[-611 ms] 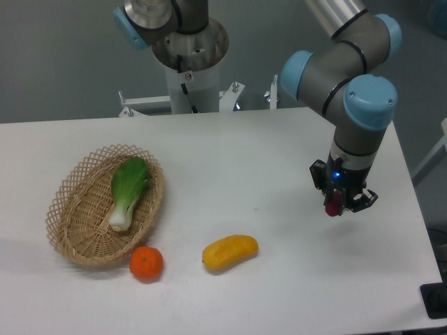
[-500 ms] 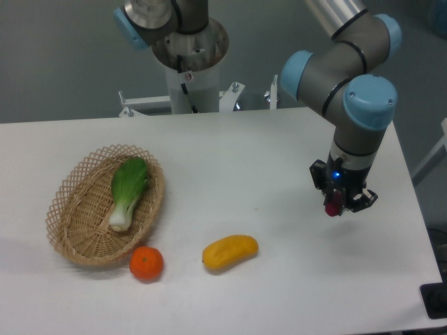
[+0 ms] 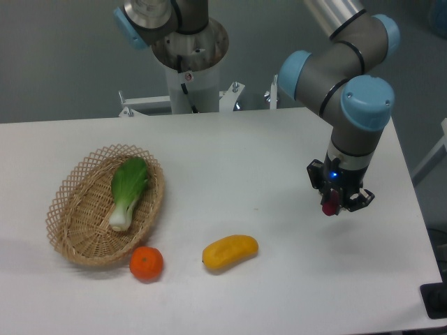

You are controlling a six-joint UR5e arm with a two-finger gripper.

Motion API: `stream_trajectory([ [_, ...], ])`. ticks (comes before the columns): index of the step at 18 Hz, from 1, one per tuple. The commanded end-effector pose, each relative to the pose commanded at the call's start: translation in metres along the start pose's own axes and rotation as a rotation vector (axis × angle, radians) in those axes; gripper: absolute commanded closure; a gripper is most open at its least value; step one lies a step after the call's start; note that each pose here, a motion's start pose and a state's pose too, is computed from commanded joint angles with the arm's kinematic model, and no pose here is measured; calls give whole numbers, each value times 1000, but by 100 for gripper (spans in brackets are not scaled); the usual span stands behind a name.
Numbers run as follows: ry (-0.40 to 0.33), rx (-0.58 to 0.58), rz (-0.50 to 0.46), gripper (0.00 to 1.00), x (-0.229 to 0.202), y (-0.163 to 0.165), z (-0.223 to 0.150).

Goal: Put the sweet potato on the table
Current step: 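Carry the held sweet potato toward the space beside the basket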

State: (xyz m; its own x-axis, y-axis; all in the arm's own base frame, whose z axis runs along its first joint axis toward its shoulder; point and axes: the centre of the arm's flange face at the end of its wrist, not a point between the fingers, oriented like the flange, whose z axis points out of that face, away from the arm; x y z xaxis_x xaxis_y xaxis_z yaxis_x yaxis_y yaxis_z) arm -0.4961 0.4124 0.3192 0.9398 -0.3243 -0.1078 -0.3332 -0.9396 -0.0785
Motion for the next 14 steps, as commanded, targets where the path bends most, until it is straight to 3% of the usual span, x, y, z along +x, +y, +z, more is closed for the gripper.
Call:
stream_trajectory([
  [5, 79, -6, 52, 86, 73, -9, 19],
  [14, 166, -16, 114, 87, 154, -34, 41],
])
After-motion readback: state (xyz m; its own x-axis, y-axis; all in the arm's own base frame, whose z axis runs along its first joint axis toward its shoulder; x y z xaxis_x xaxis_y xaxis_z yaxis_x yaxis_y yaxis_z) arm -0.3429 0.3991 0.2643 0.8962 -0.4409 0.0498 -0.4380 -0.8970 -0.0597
